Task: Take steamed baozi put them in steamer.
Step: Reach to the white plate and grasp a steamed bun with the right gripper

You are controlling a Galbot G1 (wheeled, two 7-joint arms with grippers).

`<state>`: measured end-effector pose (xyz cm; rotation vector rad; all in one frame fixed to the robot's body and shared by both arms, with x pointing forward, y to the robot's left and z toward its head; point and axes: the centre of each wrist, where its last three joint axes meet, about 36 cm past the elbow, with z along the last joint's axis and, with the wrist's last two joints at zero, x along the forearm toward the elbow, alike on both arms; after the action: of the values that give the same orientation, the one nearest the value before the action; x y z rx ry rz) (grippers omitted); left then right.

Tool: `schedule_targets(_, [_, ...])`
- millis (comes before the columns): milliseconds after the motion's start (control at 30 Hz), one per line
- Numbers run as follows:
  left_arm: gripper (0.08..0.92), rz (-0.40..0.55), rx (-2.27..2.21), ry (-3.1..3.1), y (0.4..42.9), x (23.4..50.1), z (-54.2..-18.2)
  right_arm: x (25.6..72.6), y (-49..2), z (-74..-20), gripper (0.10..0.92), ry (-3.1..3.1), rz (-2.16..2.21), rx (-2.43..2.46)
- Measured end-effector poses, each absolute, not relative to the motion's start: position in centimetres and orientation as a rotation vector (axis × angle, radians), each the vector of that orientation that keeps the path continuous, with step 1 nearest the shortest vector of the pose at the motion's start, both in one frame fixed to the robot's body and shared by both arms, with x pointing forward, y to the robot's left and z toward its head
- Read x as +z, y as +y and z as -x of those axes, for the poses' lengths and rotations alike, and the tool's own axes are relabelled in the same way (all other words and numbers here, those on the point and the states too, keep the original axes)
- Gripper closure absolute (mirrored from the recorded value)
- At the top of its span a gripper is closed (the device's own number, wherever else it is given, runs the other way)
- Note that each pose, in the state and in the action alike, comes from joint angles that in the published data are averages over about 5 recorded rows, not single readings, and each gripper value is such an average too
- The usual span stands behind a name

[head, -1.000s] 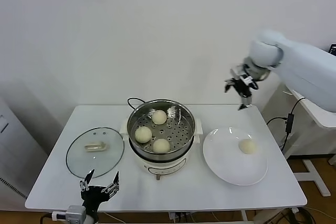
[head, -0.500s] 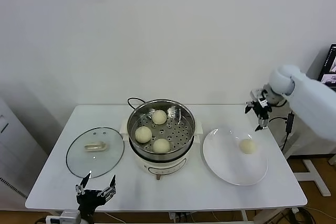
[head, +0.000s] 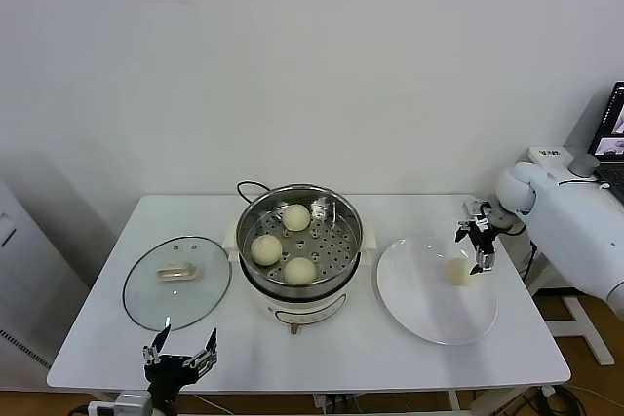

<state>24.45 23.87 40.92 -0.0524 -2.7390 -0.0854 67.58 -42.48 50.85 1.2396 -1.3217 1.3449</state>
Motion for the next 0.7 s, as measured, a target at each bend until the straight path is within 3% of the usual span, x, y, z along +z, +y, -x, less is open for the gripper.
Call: schedule_targets(700, [0.177, 0.060, -0.079, -2.737, 23.9, 40.6, -24.8, 47.9, -42.1, -68.0, 0.200, -1.287, -1.210, 1.333])
